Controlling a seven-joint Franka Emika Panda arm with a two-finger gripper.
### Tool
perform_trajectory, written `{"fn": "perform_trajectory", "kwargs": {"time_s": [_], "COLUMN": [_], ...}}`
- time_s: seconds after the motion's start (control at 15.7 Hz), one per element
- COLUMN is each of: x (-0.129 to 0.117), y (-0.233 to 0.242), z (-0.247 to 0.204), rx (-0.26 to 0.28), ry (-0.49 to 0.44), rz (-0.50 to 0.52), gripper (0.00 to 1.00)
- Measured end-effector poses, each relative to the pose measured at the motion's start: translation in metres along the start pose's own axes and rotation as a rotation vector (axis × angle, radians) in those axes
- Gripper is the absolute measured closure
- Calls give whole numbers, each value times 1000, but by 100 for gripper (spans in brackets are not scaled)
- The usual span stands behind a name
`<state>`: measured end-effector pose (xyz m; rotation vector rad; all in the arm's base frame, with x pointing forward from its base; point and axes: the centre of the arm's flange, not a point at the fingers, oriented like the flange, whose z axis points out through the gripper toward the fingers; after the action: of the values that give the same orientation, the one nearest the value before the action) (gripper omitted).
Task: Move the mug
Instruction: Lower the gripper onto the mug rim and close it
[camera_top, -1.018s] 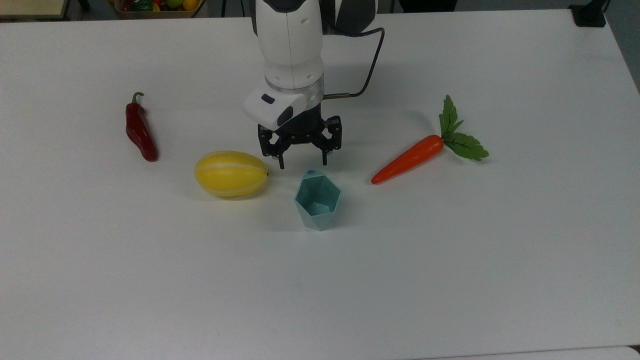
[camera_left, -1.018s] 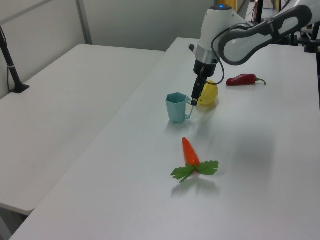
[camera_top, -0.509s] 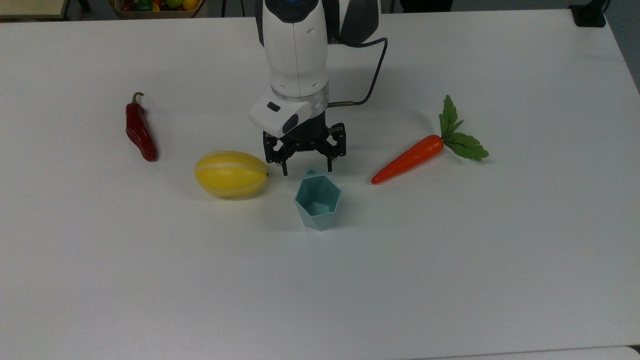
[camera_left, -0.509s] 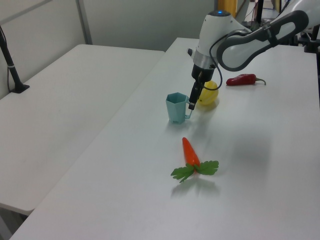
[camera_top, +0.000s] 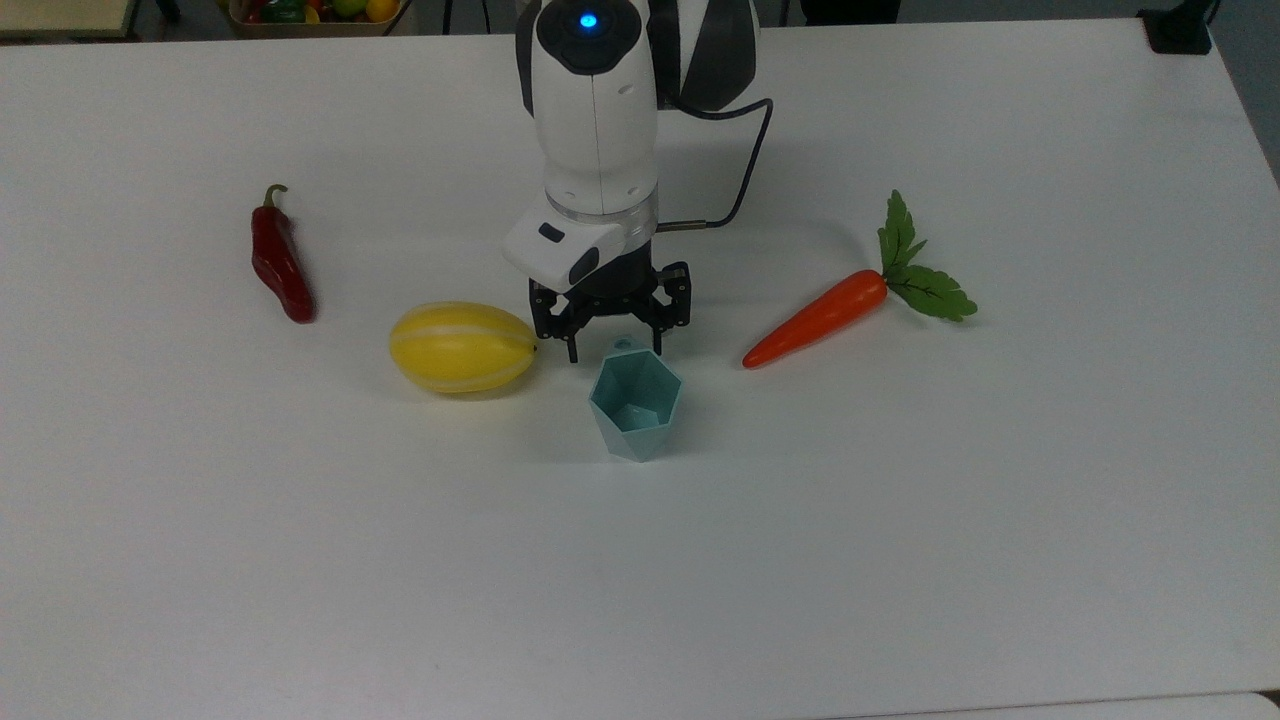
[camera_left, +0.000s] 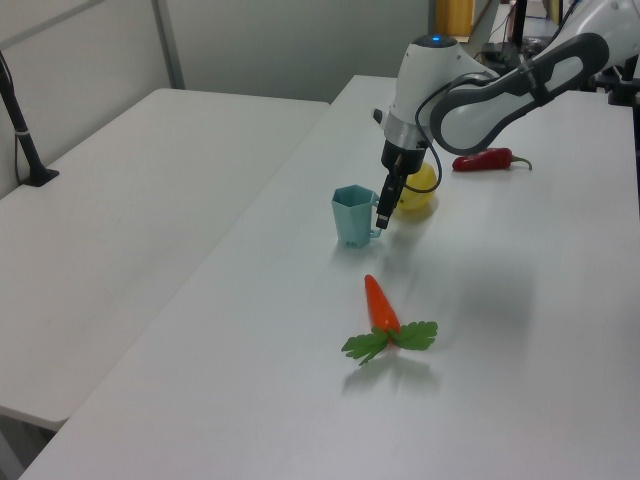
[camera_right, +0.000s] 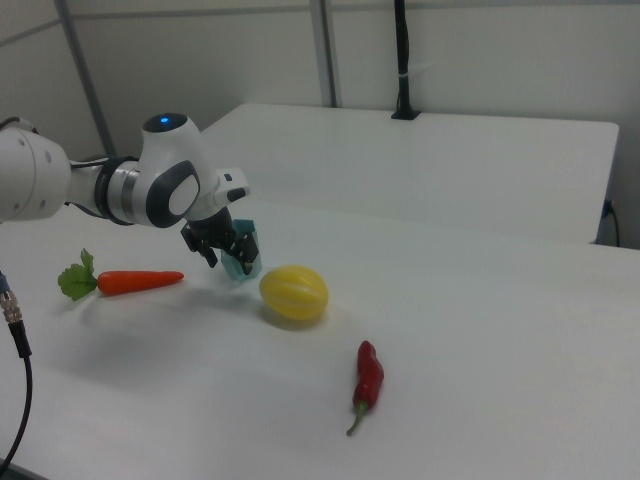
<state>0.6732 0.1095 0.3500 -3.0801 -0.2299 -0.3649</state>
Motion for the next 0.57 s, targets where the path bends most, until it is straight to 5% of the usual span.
{"fn": "perform_trajectory", "kwargs": {"time_s": [0.19, 0.57], "x": [1, 2], "y": [0, 0], "z": [-1, 1], "rx": [0, -1], "ry": [5, 18], "rz": [1, 1], "gripper": [40, 53]}}
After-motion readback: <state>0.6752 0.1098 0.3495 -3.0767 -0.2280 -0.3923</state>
